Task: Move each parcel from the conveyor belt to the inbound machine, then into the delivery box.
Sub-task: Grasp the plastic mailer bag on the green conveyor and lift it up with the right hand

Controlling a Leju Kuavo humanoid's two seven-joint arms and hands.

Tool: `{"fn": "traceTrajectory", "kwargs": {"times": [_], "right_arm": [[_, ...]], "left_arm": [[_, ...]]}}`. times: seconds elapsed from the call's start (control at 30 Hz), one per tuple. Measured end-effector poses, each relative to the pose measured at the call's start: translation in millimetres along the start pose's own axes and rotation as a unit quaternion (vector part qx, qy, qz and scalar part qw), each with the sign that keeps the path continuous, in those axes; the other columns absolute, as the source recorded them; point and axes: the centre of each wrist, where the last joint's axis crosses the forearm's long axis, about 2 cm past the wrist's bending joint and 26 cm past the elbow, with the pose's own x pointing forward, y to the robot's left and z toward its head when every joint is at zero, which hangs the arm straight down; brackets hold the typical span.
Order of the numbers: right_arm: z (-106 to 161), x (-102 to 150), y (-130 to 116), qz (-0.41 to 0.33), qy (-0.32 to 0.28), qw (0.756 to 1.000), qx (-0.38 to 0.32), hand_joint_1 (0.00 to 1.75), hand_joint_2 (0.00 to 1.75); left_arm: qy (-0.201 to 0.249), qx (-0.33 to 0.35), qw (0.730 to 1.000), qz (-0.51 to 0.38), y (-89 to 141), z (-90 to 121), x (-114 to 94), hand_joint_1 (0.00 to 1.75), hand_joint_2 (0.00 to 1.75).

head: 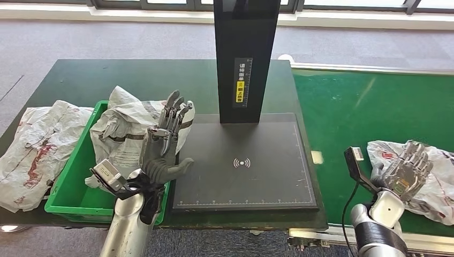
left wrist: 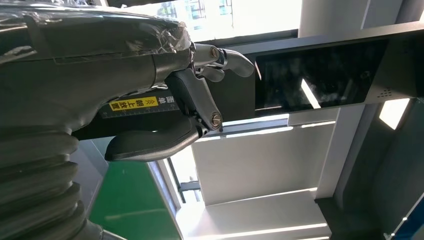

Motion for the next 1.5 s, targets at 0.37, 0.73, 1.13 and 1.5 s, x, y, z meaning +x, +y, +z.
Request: {"fn": "traceTrajectory", "kwargs": {"times": [0.37,0.73,1.13,1.5], "right_arm": [[0.8,-26.3,21.8,-0.042,0.109,0.984,0.138,0.0,1.75],[10.5,-38.9,32.7,0.022,0.157,0.963,0.216,0.0,1.75],[10.0,-34.8,33.9,0.045,0.147,0.957,0.246,1.75,1.75],[8.0,-26.2,31.1,0.032,0.118,0.972,0.199,1.75,1.75]], "left_arm": [[0.008,-0.019,1.0,-0.001,-1.5,0.3,-1.0,0.0,1.75],[0.021,-0.03,0.999,-0.009,-3.1,-0.7,-1.4,0.0,1.75],[0.017,-0.035,0.999,-0.034,-4.8,-5.2,3.2,0.0,1.75],[0.018,-0.027,0.998,-0.05,-5.5,-7.9,6.0,0.0,1.75]]}}
